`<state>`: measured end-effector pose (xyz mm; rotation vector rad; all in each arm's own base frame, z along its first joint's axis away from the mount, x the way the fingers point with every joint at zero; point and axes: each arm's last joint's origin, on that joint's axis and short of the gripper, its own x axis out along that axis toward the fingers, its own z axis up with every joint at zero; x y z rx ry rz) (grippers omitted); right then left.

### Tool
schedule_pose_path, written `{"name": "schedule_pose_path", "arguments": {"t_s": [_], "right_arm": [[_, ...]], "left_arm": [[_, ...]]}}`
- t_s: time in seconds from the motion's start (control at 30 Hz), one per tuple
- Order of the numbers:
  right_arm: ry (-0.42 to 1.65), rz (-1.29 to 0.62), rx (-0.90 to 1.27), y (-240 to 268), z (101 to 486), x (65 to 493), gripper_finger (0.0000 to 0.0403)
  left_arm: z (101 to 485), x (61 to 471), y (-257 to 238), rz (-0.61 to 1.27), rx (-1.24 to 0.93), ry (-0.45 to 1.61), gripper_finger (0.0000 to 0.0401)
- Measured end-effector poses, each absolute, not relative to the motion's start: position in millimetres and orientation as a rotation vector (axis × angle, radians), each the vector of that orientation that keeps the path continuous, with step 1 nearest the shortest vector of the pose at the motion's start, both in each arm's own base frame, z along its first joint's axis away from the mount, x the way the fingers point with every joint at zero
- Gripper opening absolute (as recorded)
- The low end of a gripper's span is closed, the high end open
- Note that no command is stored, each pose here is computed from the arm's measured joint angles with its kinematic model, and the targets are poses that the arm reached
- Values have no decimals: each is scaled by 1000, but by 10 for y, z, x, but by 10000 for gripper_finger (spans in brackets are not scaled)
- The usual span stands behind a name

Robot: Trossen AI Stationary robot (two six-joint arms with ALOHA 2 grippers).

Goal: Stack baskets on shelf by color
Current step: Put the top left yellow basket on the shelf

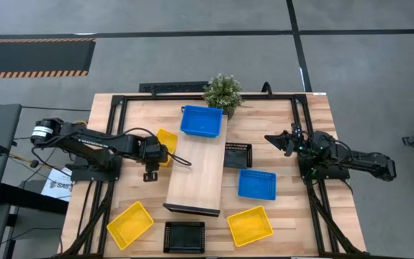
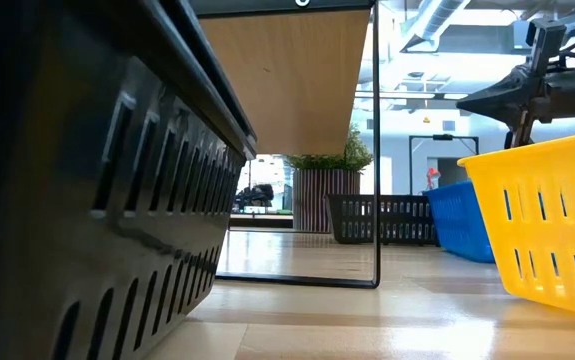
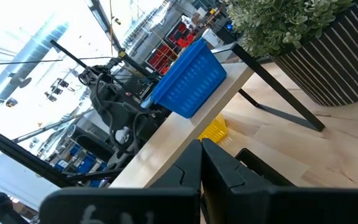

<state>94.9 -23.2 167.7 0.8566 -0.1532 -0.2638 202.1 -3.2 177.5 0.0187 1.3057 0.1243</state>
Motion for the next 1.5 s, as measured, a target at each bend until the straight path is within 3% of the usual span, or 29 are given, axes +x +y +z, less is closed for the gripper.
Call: {"name": "schedule_pose_path", "arguments": {"t_s": [0.27,0.53,0.77,1.03,1.3,1.5], "right_arm": [[-153,-264,857,-232,1676,949,26],[-153,-264,859,-232,1675,950,26],[-153,-264,858,-232,1677,949,26],[-153,-264,858,-232,1676,949,26],[-152,-265,849,-232,1676,949,26],[-150,-266,832,-232,1676,949,26]], "left_arm": [[1687,2008,-29,199,-61,1326,9],[1807,2046,-31,399,-317,1302,2],[2429,2178,-34,579,-581,1193,0],[3334,2145,-12,738,-728,1040,0],[3864,2298,-17,691,-953,736,0],[3964,2508,-49,612,-1002,673,0]]}}
